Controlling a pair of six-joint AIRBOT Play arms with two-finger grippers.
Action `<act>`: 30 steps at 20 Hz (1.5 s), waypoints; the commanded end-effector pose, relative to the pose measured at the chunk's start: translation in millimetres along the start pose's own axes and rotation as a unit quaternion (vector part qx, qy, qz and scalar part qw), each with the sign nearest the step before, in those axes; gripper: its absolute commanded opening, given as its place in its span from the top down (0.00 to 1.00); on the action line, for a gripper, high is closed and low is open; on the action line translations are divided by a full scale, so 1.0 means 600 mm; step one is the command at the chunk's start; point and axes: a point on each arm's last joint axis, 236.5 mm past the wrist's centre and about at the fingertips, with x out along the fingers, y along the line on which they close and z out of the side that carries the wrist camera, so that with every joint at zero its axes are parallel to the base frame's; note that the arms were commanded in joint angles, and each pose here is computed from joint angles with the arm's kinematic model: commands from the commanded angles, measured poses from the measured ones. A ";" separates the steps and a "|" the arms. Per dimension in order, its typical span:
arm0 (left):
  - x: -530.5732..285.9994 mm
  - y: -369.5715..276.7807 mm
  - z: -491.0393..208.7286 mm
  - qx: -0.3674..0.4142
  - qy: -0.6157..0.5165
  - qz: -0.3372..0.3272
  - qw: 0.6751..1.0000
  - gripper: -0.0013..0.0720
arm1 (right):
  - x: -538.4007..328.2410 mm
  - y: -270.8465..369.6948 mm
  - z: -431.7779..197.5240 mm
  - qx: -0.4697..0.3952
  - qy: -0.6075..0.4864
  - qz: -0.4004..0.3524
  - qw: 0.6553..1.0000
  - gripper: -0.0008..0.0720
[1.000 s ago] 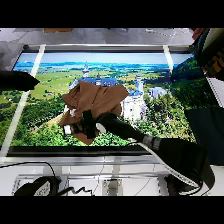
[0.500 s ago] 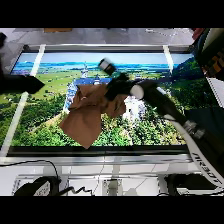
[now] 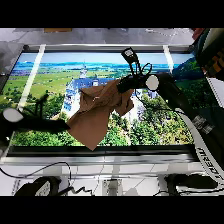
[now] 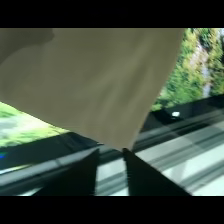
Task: Fold the clothes and pants, and hang the long-sleeved shirts on hangers.
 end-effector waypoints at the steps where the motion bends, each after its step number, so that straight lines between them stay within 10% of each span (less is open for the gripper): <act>1: 0.060 -0.024 -0.068 -0.079 0.016 -0.075 0.994 0.24 | -0.001 -0.004 0.001 0.008 -0.001 -0.001 1.000 0.94; 12: 0.152 -0.050 -0.128 -0.017 0.031 -0.040 0.999 0.16 | -0.002 -0.006 0.009 0.008 -0.010 -0.004 1.000 0.94; 21: 0.212 -0.022 -0.156 -0.127 0.095 -0.034 0.987 0.17 | -0.002 -0.006 0.008 0.008 -0.010 -0.004 1.000 0.94; 24: 0.219 -0.044 -0.126 -0.136 0.062 -0.070 0.986 0.41 | -0.002 -0.006 0.008 0.007 -0.010 -0.004 1.000 0.94; 29: 0.228 -0.039 -0.093 -0.141 0.016 -0.060 0.988 0.45 | -0.002 -0.006 0.008 0.007 -0.010 -0.004 1.000 0.94; 30: 0.228 -0.043 -0.090 -0.145 0.013 -0.064 0.987 0.58 | -0.002 -0.006 0.009 0.007 -0.010 -0.004 1.000 0.94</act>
